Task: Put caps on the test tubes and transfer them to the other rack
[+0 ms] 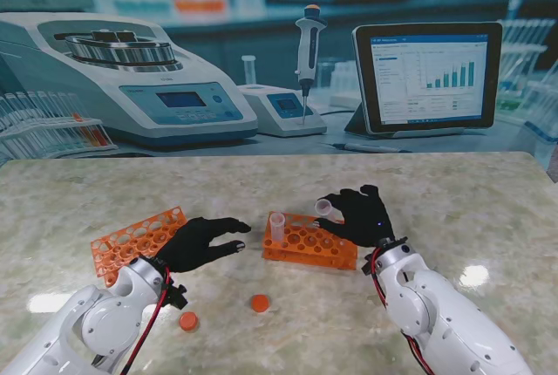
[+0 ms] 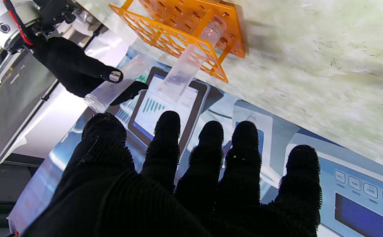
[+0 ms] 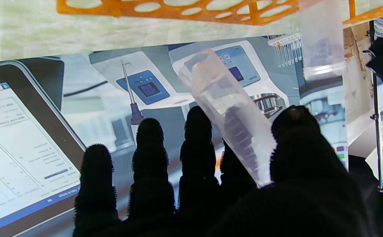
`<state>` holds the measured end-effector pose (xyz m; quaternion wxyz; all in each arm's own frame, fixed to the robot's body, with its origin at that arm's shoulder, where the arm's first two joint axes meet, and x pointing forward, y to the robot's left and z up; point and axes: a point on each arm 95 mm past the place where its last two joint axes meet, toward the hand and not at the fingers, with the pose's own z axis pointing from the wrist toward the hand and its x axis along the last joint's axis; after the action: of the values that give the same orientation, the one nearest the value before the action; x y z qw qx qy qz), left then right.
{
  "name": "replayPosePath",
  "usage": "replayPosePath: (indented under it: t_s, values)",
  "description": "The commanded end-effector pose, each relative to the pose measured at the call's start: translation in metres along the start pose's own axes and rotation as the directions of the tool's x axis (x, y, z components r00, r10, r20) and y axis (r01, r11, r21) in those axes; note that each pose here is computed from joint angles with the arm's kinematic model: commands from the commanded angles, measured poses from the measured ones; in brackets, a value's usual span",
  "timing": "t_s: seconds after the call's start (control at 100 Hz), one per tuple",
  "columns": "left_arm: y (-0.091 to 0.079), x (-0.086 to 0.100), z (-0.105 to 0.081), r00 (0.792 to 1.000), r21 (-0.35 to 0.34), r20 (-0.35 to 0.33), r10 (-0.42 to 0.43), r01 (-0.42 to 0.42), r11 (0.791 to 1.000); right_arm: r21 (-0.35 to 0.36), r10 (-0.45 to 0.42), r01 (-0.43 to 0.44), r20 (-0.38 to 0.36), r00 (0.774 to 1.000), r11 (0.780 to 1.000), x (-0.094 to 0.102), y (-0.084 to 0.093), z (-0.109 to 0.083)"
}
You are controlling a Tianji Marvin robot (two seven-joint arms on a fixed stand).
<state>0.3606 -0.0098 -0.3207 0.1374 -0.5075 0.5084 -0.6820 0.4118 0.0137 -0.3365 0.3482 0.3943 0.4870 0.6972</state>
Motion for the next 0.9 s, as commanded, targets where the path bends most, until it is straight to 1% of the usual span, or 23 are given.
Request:
replayPosePath:
  t_s: [0.0,0.26,0.41,0.7,0.89]
  values:
    - [0.001,0.001,-0.001,1.000,-0.005,-0.003,-0.002,0.002,1.000,-0.019,0.008,-0.008,-0.018,1.000,1.000,0.007,0.002,-0.004]
    - [0.001,0.001,-0.001,1.000,-0.004,-0.005,-0.002,0.002,1.000,-0.072,0.008,-0.012,-0.050,0.999,0.997,0.015,0.013,-0.010]
    - [0.001,0.001,0.000,1.000,-0.006,-0.006,-0.002,0.002,1.000,-0.091,0.062,-0.067,-0.058,0.996,0.994,0.023,0.017,-0.015]
    - [0.001,0.001,0.000,1.000,-0.008,-0.006,-0.002,0.002,1.000,-0.109,0.126,-0.134,-0.073,0.989,0.985,0.034,0.026,-0.024]
    - [0.001,0.001,0.000,1.000,-0.012,-0.007,-0.002,0.002,1.000,-0.098,0.188,-0.196,-0.080,0.979,0.976,0.039,0.030,-0.029]
